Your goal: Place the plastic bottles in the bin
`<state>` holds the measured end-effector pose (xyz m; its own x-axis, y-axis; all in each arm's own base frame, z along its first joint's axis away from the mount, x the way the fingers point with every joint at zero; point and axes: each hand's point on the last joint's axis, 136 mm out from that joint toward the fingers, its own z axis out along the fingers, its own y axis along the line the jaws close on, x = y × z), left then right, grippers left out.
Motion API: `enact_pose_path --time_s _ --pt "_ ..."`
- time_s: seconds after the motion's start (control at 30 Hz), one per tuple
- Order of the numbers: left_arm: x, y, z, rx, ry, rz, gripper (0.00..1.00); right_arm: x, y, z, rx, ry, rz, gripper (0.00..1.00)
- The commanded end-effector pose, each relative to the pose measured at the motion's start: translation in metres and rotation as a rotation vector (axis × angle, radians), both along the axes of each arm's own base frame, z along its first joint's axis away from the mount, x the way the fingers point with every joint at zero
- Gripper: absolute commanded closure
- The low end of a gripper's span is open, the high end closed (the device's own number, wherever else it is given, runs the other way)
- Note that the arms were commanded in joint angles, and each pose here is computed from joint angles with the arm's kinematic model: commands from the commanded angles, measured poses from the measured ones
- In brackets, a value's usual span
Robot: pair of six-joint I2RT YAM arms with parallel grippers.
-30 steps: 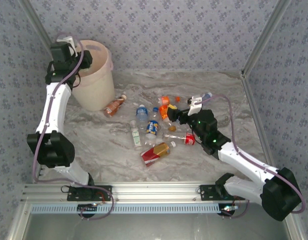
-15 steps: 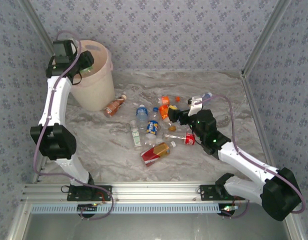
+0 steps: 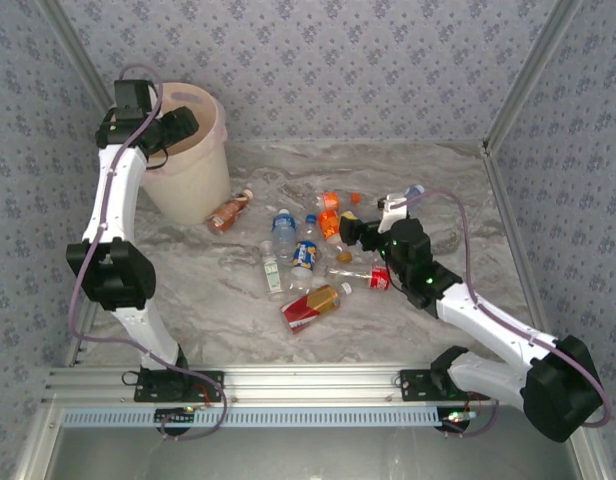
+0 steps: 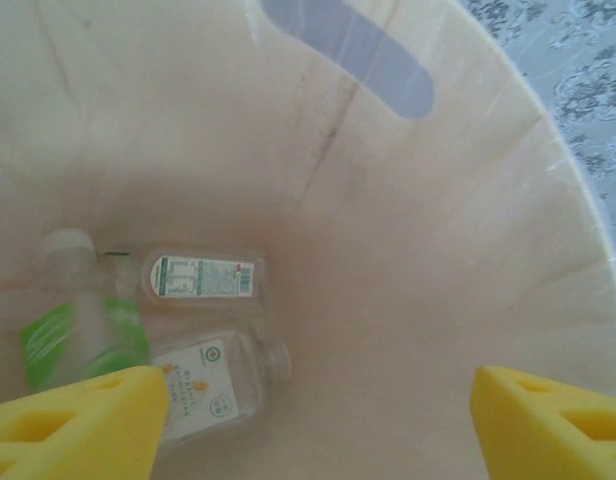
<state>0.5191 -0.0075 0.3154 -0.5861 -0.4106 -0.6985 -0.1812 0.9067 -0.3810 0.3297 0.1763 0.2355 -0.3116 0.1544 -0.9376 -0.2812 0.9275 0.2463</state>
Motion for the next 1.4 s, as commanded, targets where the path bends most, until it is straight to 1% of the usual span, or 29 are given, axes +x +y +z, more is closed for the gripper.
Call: enact_pose_path --time_s 0.0,0.2,0.27,0.33,0.37,0.47,0.57,0.67,0.83,0.9,0.97,1.03,1.1,1.2,1.37 --pt "-0.012 -0.018 0.034 -0.017 -0.066 -0.063 0.17 0.004 -0.028 -0.007 0.005 0.089 -0.136 0.0" --pt "-0.025 -0.047 0.056 0.021 -0.128 -0.154 0.1 -0.002 -0.065 -0.039 0.001 0.244 -0.282 0.0" --pt "-0.029 -0.056 0.064 0.018 -0.162 -0.181 0.07 -0.005 -0.076 -0.048 0.013 0.288 -0.321 0.0" --pt "-0.032 -0.067 0.078 0.01 -0.226 -0.222 0.04 -0.01 -0.087 -0.057 0.032 0.328 -0.375 0.0" --pt "-0.034 -0.073 0.073 0.008 -0.233 -0.249 0.02 -0.013 -0.094 -0.061 0.045 0.351 -0.416 0.0" --pt "-0.037 -0.081 0.077 0.018 -0.29 -0.288 0.02 -0.024 -0.113 -0.073 0.09 0.396 -0.517 0.0" --pt "-0.044 -0.09 0.083 -0.005 -0.335 -0.336 0.02 -0.03 -0.125 -0.08 0.135 0.4 -0.561 0.0" --pt "-0.053 -0.101 0.092 -0.053 -0.391 -0.39 0.02 -0.027 -0.125 -0.082 0.197 0.405 -0.527 0.0" --pt "-0.073 -0.119 0.106 -0.128 -0.469 -0.449 0.02 -0.011 -0.131 -0.084 0.235 0.462 -0.506 0.0" --pt "-0.08 -0.126 0.106 -0.144 -0.476 -0.462 0.02 0.0 -0.13 -0.084 0.232 0.475 -0.491 0.0" --pt "-0.089 -0.137 0.107 -0.159 -0.484 -0.483 0.02 0.014 -0.123 -0.085 0.221 0.496 -0.445 0.0" --pt "-0.098 -0.147 0.109 -0.159 -0.496 -0.506 0.02 0.027 -0.117 -0.092 0.186 0.54 -0.418 0.0" --pt "-0.106 -0.158 0.109 -0.158 -0.501 -0.532 0.02 0.04 -0.12 -0.099 0.165 0.57 -0.452 0.0" --pt "-0.119 -0.179 0.101 -0.179 -0.492 -0.582 0.02 0.063 -0.125 -0.111 0.173 0.571 -0.495 0.0" --pt "-0.131 -0.213 0.074 -0.186 -0.452 -0.629 0.02 0.098 -0.145 -0.133 0.151 0.644 -0.588 0.0"
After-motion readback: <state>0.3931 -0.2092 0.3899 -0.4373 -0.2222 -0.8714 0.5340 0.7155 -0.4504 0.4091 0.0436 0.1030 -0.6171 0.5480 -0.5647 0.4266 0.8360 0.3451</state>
